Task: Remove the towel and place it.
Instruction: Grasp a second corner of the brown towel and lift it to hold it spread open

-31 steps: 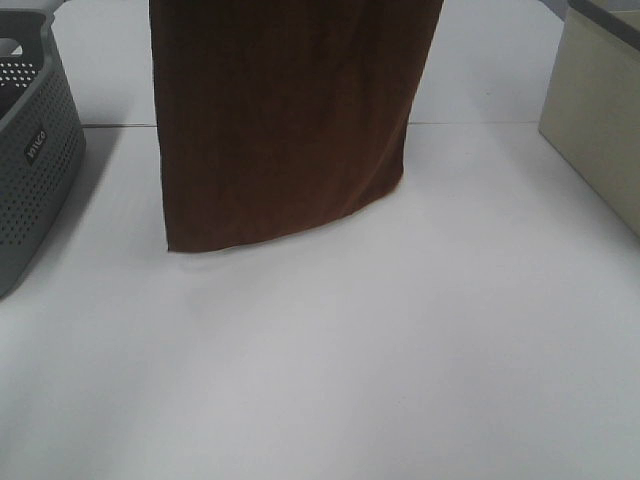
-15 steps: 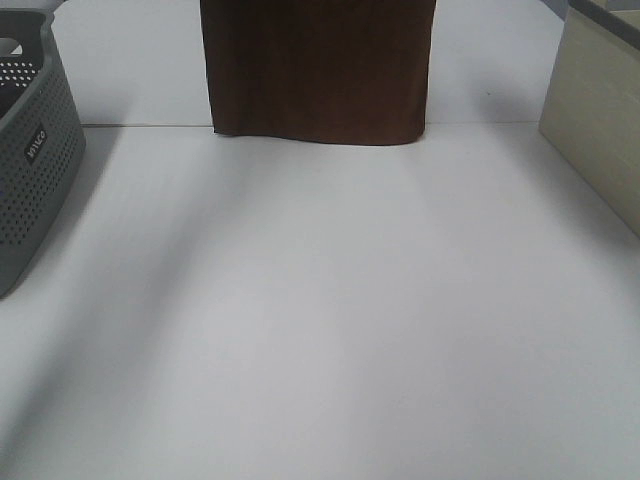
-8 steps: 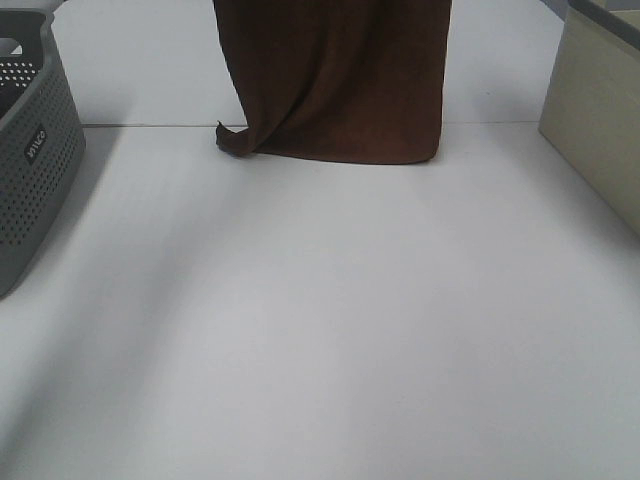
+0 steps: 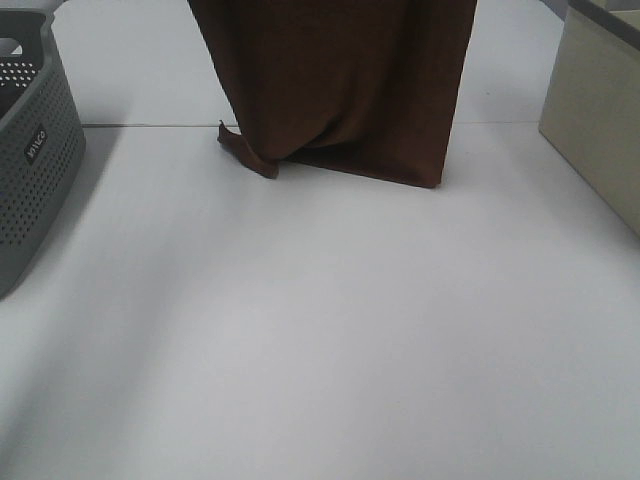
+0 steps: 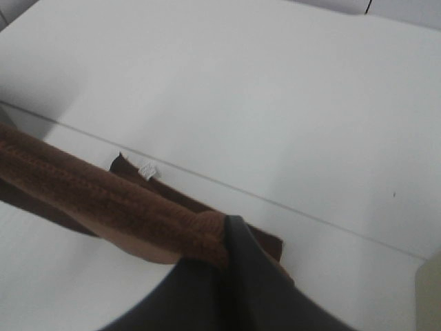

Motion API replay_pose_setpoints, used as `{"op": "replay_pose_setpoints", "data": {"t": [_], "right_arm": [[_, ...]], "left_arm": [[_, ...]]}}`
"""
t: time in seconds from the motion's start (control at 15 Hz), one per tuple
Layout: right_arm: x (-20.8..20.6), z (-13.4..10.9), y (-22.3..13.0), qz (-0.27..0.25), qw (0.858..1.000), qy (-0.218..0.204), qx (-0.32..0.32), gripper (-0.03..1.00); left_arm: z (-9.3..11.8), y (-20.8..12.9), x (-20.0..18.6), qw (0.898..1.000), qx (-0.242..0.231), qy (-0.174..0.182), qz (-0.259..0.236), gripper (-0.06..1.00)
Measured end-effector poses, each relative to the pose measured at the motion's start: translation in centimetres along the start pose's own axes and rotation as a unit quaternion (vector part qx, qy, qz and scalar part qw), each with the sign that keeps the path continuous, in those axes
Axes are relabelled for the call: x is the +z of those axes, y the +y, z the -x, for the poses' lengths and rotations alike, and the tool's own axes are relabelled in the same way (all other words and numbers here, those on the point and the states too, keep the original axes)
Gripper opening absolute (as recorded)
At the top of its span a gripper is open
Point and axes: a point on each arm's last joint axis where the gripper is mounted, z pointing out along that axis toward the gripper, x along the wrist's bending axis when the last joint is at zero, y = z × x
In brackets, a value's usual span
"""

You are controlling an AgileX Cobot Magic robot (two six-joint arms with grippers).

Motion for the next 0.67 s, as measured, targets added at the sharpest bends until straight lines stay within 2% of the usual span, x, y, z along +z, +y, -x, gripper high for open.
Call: {"op": "replay_pose_setpoints", "data": {"t": [0.13, 0.27, 0.47, 0.67], "right_arm": [[-0.1, -0.2, -0.8, -0.045, 0.999, 0.010, 0.001, 0.01], [-0.3, -0.5, -1.1, -0.062, 0.998, 0.015, 0.000, 0.01], [-0.3, -1.0, -2.2, -0.086, 0.995, 0.043, 0.013, 0.01], [-0.8, -1.6, -4.1, -0.121, 0.991, 0.060, 0.025, 0.01]], "left_arm": [[0.3, -0.8, -0.3, 1.000, -0.018, -0.010, -0.023, 0.00], [0.8, -1.8, -0.8, 0.998, -0.021, -0.023, -0.049, 0.00], [2.1, -4.4, -3.7, 0.995, -0.016, -0.047, -0.092, 0.00], [3.5, -6.8, -7.4, 0.992, -0.004, -0.068, -0.104, 0.00]]}}
